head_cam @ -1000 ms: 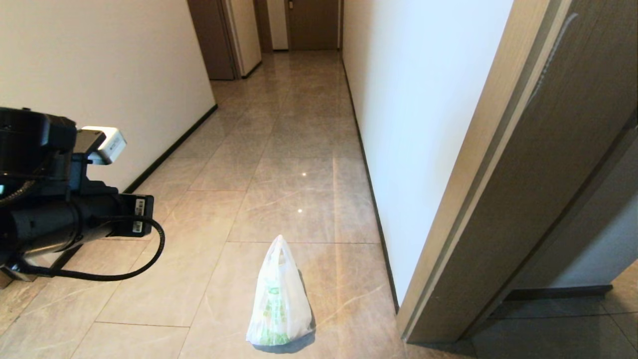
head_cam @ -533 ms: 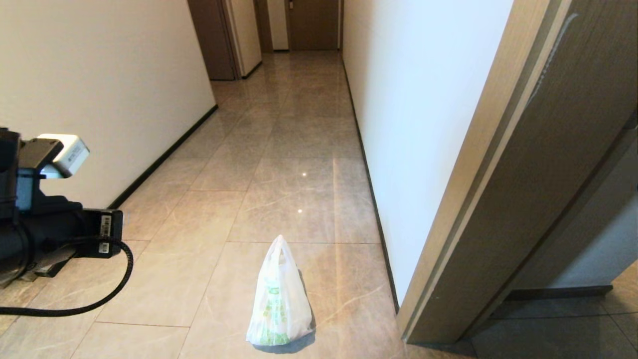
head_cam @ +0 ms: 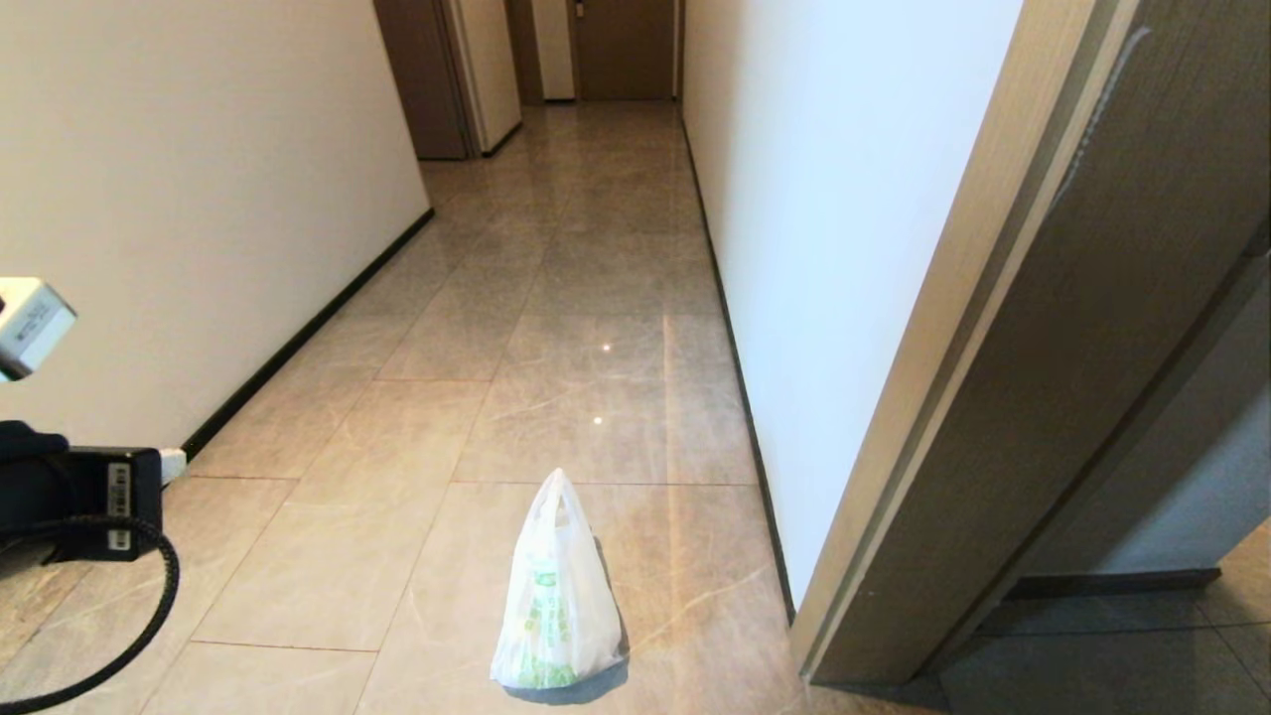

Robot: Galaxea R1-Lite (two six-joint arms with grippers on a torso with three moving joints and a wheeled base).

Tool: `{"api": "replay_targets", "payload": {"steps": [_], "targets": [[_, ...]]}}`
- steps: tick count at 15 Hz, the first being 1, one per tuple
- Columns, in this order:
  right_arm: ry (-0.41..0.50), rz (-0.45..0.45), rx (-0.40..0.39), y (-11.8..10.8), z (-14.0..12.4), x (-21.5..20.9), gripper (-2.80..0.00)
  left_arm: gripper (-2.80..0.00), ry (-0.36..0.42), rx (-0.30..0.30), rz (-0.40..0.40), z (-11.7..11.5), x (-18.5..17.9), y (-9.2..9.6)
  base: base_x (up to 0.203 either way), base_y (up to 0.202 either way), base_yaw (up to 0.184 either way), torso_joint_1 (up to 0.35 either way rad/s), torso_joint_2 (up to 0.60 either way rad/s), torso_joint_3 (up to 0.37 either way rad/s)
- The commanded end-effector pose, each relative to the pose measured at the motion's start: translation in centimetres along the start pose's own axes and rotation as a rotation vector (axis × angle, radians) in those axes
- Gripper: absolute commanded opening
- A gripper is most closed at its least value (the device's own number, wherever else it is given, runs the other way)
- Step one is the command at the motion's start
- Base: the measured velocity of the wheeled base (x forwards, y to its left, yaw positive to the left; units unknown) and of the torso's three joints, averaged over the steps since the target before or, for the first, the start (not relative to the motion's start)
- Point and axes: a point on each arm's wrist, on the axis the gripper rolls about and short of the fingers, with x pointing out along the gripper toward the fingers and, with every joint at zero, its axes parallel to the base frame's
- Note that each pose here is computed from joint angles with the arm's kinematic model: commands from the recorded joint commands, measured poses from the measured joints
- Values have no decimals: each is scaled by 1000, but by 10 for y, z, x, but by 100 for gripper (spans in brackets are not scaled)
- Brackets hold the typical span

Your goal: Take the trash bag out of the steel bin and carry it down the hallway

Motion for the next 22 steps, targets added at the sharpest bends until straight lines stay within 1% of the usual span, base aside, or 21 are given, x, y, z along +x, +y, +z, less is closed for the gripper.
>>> {"api": "replay_targets", "payload": {"steps": [1, 3, 5, 7, 17, 22], "targets": [[-2, 0, 0, 0, 0, 0, -280, -280, -30, -9, 0, -1, -10, 3, 0, 0, 0, 0, 0, 0], [-2, 0, 0, 0, 0, 0, -280, -280, -15, -14, 2, -6, -14, 5, 0, 0, 0, 0, 0, 0], [-2, 0, 0, 0, 0, 0, -280, -280, -33, -35, 4, -20, -37, 12, 0, 0, 0, 0, 0, 0], [-2, 0, 0, 0, 0, 0, -280, -280, -6, -34, 7, -30, -42, 14, 0, 0, 0, 0, 0, 0], [-2, 0, 0, 0, 0, 0, -280, -280, 13, -30, 7, -38, -42, 14, 0, 0, 0, 0, 0, 0], [-3, 0, 0, 0, 0, 0, -280, -280, 7, -32, 7, -39, -44, 15, 0, 0, 0, 0, 0, 0]]}}
